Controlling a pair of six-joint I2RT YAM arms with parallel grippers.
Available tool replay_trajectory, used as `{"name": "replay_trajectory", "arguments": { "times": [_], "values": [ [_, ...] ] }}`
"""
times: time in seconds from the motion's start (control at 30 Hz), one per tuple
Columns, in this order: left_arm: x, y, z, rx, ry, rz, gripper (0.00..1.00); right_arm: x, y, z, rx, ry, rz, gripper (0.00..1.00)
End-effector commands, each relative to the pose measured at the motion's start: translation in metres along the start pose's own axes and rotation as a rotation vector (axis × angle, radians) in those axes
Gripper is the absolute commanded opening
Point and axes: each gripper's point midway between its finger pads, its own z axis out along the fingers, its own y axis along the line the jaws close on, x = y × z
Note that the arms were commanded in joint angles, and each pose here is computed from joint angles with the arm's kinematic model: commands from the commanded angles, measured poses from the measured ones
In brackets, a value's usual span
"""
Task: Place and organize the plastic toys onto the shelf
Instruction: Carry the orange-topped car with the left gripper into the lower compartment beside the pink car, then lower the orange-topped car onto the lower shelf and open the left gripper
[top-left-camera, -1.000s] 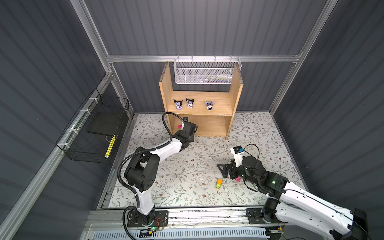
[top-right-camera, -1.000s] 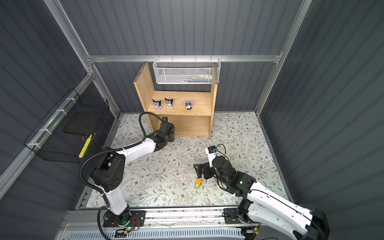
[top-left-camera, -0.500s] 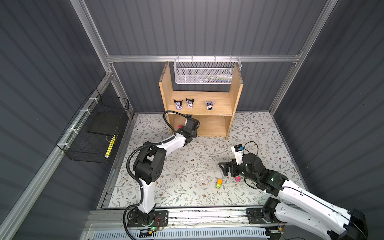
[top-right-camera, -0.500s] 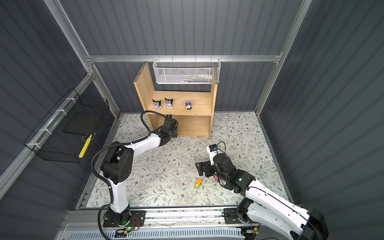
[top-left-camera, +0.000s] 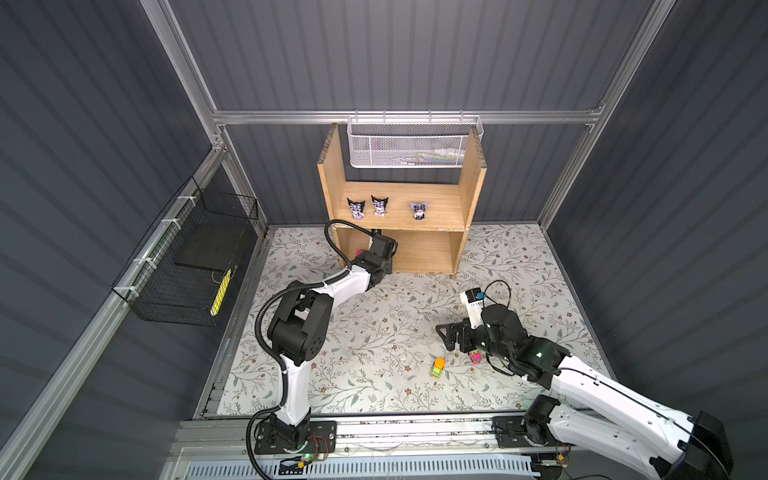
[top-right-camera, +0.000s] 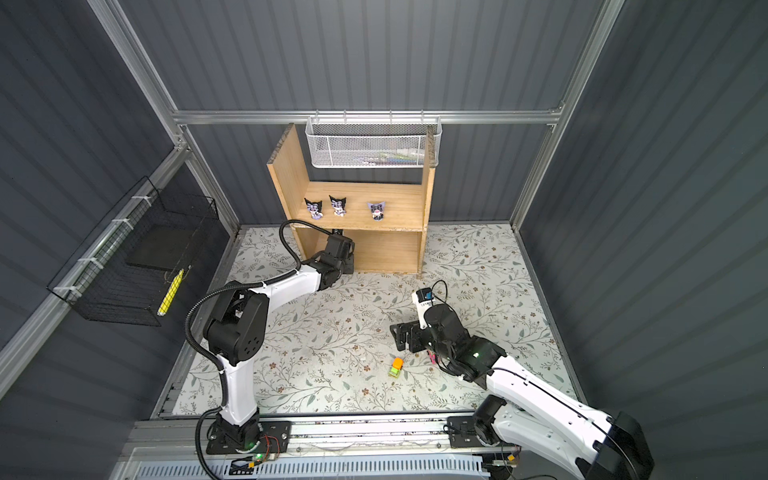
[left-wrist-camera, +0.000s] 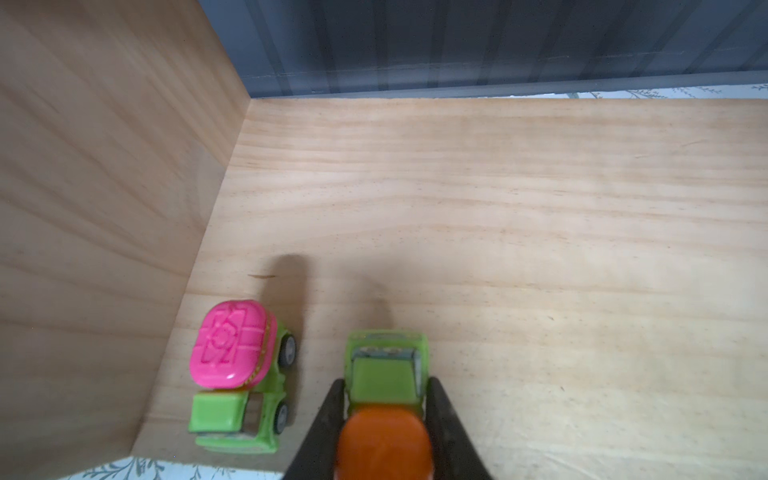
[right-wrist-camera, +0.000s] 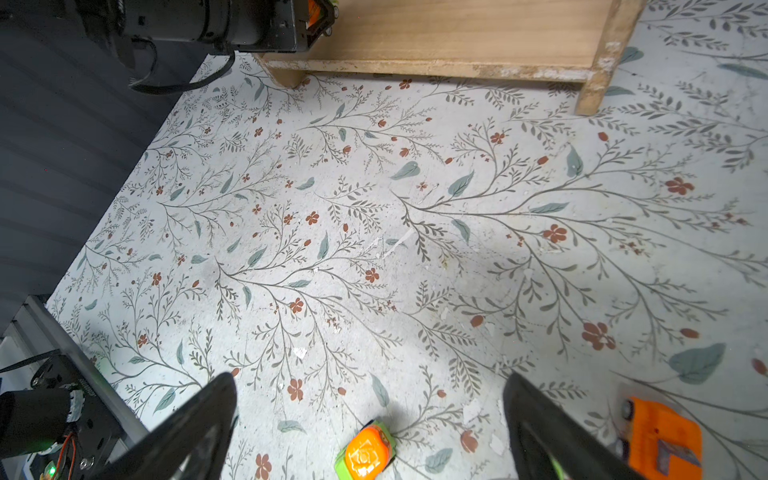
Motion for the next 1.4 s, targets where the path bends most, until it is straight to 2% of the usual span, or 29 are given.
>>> {"name": "replay_trajectory", "arguments": {
  "times": [0.0, 0.87, 1.27, 1.37],
  "values": [
    [0.000, 0.005, 0.011, -0.003, 0.007, 0.000, 0.27, -0.006, 0.002, -0.001, -0.014, -0.020, 0.000, 0.99],
    [0.012, 0.012, 0.014, -0.009, 0.031, -0.008, 0.32, -0.003, 0.001, 0.003, -0.019, -0.011, 0.014, 0.99],
    [0.008, 0.011, 0.010, 0.004, 0.019, -0.017, 0.40, -0.003, 0.002, 0.002, -0.026, -0.011, 0.015, 0.99],
    [0.023, 0.014, 0.011, -0.003, 0.049, -0.009, 0.43, -0.003, 0.002, 0.002, -0.027, -0.010, 0.017, 0.99]
  ]
}}
